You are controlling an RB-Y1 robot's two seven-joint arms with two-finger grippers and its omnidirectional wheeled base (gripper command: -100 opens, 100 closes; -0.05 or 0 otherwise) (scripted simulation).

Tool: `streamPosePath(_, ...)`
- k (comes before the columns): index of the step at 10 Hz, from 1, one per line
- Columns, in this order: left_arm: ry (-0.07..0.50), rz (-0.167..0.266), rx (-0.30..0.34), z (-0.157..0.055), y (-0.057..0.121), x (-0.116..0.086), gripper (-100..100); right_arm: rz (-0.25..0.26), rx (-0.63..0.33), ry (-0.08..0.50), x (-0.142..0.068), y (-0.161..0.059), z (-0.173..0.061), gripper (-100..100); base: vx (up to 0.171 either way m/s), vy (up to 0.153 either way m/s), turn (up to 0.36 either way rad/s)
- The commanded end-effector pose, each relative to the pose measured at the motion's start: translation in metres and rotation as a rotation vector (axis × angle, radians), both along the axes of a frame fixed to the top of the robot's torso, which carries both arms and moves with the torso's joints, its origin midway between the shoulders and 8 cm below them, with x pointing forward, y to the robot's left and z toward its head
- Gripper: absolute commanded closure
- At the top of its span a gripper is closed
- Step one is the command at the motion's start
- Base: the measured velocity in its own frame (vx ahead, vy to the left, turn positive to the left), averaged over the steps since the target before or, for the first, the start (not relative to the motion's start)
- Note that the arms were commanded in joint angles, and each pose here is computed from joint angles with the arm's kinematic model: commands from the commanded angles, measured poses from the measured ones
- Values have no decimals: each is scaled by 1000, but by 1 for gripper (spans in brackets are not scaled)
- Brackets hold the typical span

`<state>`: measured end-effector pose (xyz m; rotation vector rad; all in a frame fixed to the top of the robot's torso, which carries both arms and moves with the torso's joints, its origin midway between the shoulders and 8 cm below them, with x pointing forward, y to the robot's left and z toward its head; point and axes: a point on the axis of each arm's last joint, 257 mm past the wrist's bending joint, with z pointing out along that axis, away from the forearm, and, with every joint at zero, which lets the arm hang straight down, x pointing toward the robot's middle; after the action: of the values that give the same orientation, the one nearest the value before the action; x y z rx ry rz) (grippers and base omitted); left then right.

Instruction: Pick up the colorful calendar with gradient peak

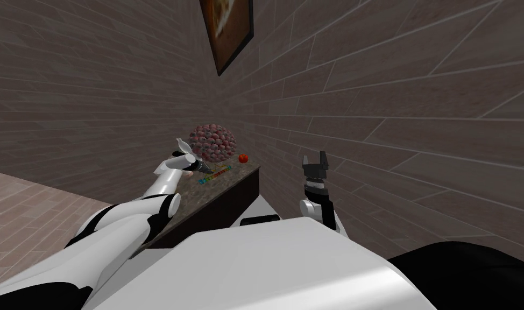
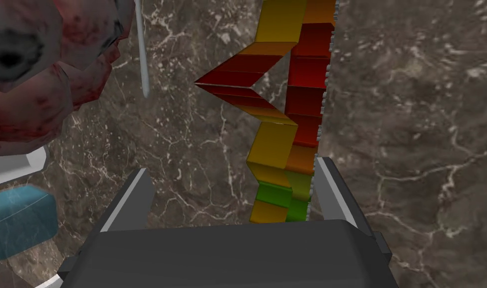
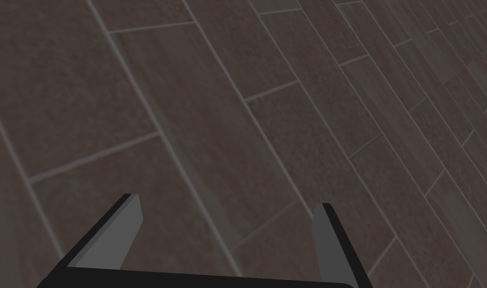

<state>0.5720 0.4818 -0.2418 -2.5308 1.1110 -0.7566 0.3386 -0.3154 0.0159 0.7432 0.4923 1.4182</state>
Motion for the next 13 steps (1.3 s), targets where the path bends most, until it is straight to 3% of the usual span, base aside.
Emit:
streamPosePath(1, 40, 3, -20, -4, 0, -10, -100, 0, 0, 0, 0, 0, 0, 0, 23, 45, -83)
streamPosePath(13, 306, 49, -194, -24, -2, -87, -100, 0, 0, 0, 0, 0, 0, 0, 22, 45, -95)
